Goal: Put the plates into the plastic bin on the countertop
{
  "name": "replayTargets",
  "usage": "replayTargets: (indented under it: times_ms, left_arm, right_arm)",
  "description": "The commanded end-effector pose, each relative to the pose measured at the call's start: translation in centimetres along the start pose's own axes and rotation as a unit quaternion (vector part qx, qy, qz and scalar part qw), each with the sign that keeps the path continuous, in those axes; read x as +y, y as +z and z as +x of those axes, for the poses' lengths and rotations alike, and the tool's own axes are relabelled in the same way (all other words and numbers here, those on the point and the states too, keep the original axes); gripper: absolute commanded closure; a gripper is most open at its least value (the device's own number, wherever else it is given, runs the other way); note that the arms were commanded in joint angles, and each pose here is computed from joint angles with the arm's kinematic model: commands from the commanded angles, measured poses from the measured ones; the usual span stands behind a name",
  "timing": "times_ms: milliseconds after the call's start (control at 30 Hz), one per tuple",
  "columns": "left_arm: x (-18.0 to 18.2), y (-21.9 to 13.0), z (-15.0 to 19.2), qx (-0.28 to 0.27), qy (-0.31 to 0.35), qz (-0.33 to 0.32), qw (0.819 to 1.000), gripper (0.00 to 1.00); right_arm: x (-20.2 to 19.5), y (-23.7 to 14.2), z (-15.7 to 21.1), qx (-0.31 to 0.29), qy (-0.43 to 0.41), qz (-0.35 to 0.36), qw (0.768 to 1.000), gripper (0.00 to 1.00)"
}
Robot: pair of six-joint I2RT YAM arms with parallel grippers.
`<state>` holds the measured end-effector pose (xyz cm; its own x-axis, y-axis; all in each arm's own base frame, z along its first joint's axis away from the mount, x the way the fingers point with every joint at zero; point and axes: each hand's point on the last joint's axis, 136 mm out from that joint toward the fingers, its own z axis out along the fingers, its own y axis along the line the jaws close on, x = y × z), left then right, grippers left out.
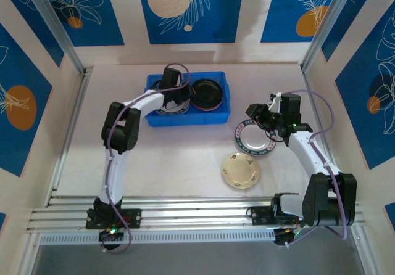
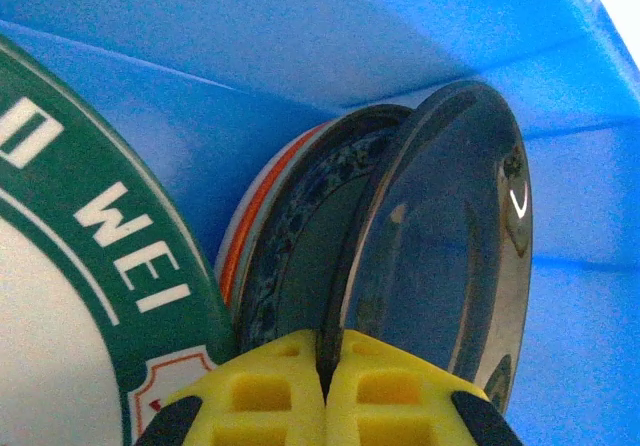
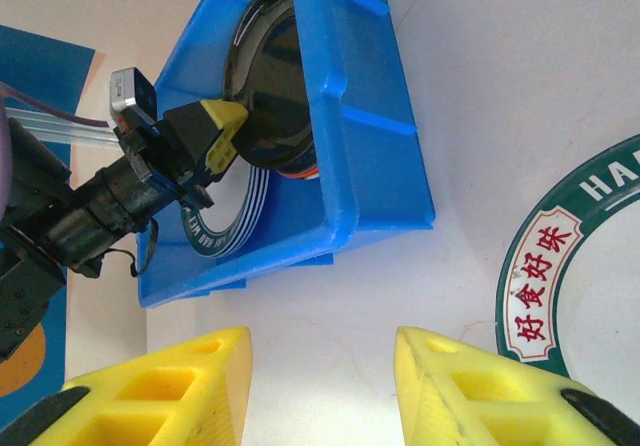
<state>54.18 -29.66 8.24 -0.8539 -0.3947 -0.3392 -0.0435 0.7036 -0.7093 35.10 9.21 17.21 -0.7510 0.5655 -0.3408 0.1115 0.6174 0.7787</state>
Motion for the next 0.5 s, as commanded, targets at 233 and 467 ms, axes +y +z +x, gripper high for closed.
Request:
replayTargets:
  times_ms: [233,467]
  left_arm:
    - [-1.2,0.2,-0.5,0.0,0.053,-0.044,0.998,0.64]
    - [-2.1,-0.3,-0.6,0.003,0.085,-0.061,0.995,0.49]
  right_arm:
    - [0.2,0.1,-0.1,-0.001,-0.01,0.001,1.0,0.57]
    - [0.5,-0.1,0.1,-0.016,-0.053,0.03,0.998,0.57]
